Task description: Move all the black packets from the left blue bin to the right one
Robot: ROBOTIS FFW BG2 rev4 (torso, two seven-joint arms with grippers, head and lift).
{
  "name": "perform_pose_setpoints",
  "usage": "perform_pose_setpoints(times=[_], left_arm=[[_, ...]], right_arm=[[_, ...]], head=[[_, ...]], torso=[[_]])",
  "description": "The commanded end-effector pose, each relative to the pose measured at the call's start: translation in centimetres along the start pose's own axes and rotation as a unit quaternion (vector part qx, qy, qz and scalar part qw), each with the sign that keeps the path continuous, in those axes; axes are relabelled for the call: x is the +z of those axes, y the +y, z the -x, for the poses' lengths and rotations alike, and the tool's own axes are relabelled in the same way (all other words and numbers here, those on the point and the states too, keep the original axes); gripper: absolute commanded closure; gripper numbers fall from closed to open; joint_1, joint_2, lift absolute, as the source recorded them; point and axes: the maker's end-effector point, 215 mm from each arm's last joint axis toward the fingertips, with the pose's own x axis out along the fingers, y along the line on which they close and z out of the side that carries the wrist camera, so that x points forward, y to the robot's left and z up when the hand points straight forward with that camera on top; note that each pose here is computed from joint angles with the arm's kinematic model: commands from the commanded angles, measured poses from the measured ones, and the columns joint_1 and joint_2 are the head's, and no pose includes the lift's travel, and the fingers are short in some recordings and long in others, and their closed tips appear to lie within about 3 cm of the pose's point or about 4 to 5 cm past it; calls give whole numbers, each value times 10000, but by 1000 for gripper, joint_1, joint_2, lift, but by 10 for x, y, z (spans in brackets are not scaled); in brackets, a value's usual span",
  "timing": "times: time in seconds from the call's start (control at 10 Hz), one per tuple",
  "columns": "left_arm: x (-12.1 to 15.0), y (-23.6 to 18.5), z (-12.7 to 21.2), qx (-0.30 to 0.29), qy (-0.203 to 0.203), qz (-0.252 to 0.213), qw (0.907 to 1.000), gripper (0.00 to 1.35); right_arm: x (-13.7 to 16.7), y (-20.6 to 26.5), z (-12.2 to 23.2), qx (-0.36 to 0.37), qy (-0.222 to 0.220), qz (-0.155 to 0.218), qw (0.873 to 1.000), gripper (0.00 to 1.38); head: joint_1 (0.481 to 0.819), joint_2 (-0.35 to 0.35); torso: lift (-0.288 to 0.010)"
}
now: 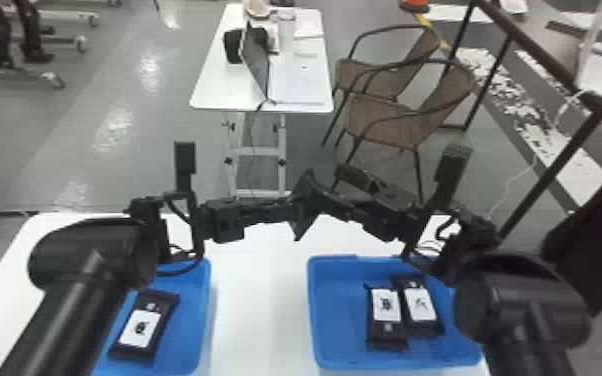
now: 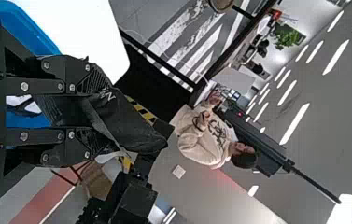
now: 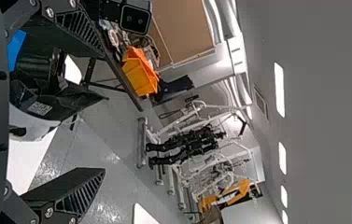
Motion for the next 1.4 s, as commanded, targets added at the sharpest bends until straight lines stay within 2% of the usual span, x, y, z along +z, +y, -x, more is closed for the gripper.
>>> perform_pose_setpoints(times=[0.0, 0.3, 0.4, 0.5, 0.6, 0.7, 1.1, 1.2, 1.3], left_arm=[[3, -8, -12, -118, 51, -49, 9999, 944], [1, -24, -30, -377, 161, -50, 9991, 946], [-3, -26, -32, -429, 186, -6, 9989, 944], [-7, -30, -35, -472, 204, 25, 9987, 944], [-8, -31, -36, -487, 217, 31, 9986, 944], [-6, -31, -37, -490, 205, 27, 9986, 944], [0, -23, -25, -418, 159, -42, 9990, 946], [-1, -21, -23, -405, 157, -34, 9991, 946], [0, -21, -22, -400, 141, -38, 9991, 944]], right_arm=[[-8, 3, -6, 49, 230, 79, 9997, 136], [-18, 5, -14, 116, 381, 83, 9992, 148], [-17, 6, -16, 116, 376, 88, 9992, 222], [-16, 4, -16, 89, 350, 93, 9993, 430], [-14, 1, -15, 60, 346, 117, 9993, 760], [-16, 1, -15, 56, 359, 99, 9993, 892], [-24, -8, -1, -74, 342, -83, 9994, 912], [-24, -9, 2, -86, 320, -132, 9994, 874], [-23, -10, 3, -90, 303, -152, 9994, 634]], head=[[695, -89], [695, -100], [695, -105], [695, -109], [695, -111], [695, -116], [695, -118], [695, -119], [695, -121]], torso=[[0], [0], [0], [0], [0], [0], [0], [0], [0]])
